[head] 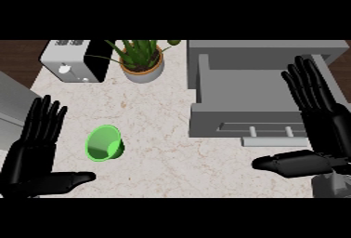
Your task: Pick up the cup, place it into the drawer and close the drawer
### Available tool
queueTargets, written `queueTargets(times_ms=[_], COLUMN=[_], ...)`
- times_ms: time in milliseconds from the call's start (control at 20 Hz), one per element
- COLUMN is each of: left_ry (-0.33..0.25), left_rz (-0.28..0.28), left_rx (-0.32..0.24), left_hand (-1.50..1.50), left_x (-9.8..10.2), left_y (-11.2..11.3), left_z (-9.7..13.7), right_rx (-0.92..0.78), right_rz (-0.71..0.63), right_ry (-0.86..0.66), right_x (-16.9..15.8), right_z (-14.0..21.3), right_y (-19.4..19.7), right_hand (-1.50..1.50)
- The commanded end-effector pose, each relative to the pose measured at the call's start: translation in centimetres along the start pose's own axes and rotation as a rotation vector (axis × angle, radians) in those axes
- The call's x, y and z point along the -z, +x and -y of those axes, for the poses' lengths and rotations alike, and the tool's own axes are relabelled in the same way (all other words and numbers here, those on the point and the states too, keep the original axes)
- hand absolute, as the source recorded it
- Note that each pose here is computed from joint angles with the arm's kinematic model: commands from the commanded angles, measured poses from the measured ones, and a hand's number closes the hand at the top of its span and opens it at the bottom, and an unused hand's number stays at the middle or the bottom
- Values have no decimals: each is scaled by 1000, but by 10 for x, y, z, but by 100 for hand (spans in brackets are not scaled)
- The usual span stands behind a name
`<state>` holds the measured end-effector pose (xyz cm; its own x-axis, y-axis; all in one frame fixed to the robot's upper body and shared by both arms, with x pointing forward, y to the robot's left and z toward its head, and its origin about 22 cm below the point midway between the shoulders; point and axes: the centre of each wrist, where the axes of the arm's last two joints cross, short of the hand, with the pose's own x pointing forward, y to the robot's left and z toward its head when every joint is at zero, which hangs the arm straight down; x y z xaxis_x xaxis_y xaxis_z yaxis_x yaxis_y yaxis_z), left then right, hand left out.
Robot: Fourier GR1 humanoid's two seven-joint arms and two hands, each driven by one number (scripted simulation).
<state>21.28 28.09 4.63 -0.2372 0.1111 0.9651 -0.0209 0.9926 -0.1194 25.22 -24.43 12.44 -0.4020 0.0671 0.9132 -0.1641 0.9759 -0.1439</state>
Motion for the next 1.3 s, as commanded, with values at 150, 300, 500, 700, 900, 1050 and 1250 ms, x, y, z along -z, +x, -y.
queueTargets(times_ms=[150,300,500,700,900,1050,1250], left_ry=[45,54,87,103,118,121,109], left_rz=[-84,-104,-150,-169,-172,-186,-177], left_rx=[42,54,85,73,83,100,87], left_hand=[-150,-150,-150,-150,-150,-150,-150], left_x=[0,3,-22,7,-23,-19,-35], left_y=[-46,-73,-89,-115,-141,-155,-182], left_z=[-34,-14,-55,-49,-48,-74,-61], right_rx=[-14,-11,-25,-24,-7,-14,-18], right_rz=[24,24,27,30,30,27,28], right_ry=[-5,17,11,4,-29,-9,-7], right_x=[22,11,5,23,17,15,19], right_z=[-4,-7,14,12,10,24,37], right_y=[-10,12,14,-8,21,15,21], right_hand=[-150,-150,-150,-150,-150,-150,-150])
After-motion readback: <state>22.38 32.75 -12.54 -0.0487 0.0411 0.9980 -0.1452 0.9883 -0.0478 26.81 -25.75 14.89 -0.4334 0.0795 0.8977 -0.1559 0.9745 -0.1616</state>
